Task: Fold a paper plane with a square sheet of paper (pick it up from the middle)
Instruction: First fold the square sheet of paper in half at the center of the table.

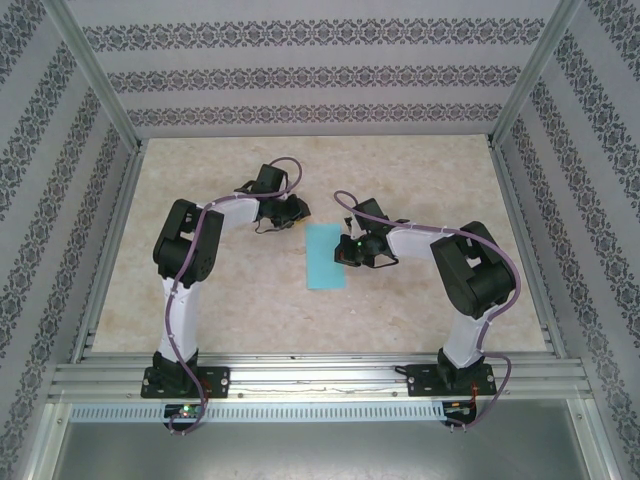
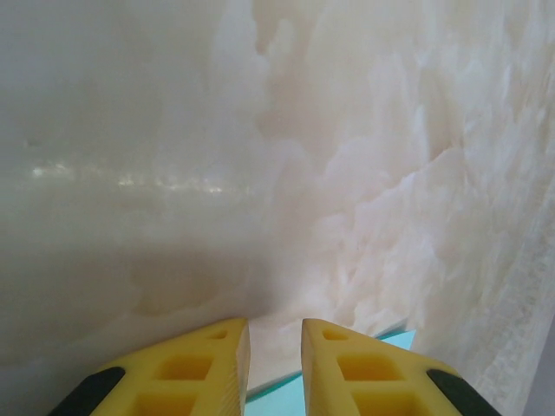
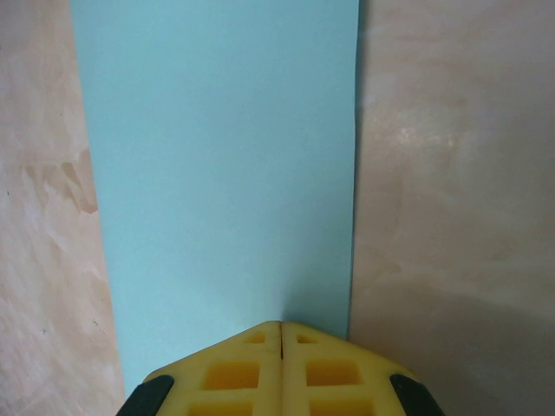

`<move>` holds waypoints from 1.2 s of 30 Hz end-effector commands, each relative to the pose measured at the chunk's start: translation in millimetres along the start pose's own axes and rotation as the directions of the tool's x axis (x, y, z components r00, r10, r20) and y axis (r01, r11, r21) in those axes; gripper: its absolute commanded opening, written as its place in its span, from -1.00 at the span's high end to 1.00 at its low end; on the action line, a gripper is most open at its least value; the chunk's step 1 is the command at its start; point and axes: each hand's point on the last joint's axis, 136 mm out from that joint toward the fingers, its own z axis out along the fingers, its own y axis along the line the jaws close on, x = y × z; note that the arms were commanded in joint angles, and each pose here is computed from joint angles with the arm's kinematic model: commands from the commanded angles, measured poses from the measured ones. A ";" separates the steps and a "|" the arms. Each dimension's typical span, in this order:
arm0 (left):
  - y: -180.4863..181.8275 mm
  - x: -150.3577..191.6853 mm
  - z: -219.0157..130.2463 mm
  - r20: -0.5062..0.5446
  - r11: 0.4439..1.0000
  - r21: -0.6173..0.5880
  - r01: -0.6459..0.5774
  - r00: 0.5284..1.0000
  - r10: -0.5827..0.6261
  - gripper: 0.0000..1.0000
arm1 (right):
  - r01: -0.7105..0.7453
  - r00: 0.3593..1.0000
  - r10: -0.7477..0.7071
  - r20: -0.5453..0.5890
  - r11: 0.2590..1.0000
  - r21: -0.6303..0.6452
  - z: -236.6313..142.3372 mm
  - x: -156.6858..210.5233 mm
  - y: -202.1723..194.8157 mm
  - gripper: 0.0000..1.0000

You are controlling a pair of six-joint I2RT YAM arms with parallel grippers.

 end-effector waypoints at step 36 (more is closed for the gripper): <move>27.4 218.7 -53.1 -0.437 0.985 0.001 -0.172 0.886 0.155 0.66 | -0.008 1.000 0.008 -0.022 1.000 0.030 -3.8 4.0 -1.4 1.00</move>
